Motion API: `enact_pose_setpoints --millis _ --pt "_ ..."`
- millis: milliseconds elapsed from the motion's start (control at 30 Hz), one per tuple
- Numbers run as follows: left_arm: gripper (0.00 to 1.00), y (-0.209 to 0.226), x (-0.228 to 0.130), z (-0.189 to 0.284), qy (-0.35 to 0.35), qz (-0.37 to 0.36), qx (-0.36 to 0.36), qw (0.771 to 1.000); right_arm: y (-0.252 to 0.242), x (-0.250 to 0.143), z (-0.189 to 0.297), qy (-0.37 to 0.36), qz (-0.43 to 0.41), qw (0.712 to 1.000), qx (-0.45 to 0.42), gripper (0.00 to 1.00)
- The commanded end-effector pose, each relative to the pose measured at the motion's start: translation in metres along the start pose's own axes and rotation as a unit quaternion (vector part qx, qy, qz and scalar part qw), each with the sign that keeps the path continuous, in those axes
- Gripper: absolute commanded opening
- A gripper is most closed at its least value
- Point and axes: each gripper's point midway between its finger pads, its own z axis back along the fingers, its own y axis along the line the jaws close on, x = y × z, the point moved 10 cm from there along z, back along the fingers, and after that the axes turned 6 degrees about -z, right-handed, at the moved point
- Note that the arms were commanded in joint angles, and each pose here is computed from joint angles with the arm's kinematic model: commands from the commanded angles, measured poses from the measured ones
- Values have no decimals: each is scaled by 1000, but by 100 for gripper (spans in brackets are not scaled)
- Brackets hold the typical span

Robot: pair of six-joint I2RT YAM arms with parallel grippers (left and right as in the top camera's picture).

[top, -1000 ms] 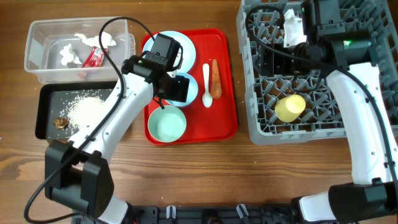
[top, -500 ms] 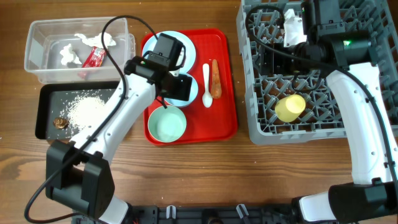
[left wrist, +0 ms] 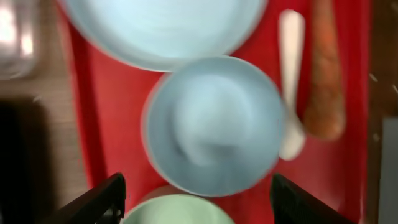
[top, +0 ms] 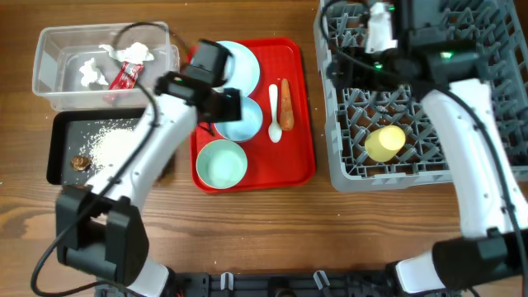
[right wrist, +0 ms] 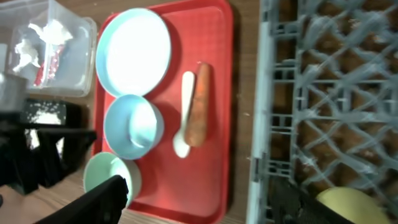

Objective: Sort waste into correct bins and load items into the dishwasher rack
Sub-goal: 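Withdraw right gripper from rack and move toward red tray, then grasp light-blue bowl with right gripper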

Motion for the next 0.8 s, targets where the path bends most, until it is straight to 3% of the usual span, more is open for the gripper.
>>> enact_pose_setpoints --millis 0,67,233,333,433,767 --pt "75 41 10 8 -4 143 7 990 27 -3 -44 36 -19 999 18 74" --pt "75 68 13 9 2 197 -4 980 42 -9 -75 51 -29 998 6 72" --pt "77 110 12 13 5 254 4 967 61 -28 -139 102 -29 994 -7 63" --pt "89 128 12 14 1 277 12 961 67 -46 -178 141 -18 990 -21 55" --pt "100 130 11 15 1 280 13 960 67 -56 -201 158 -25 987 -33 48" --pt "100 130 12 15 0 280 13 960 66 -74 -240 173 -21 983 -65 35"
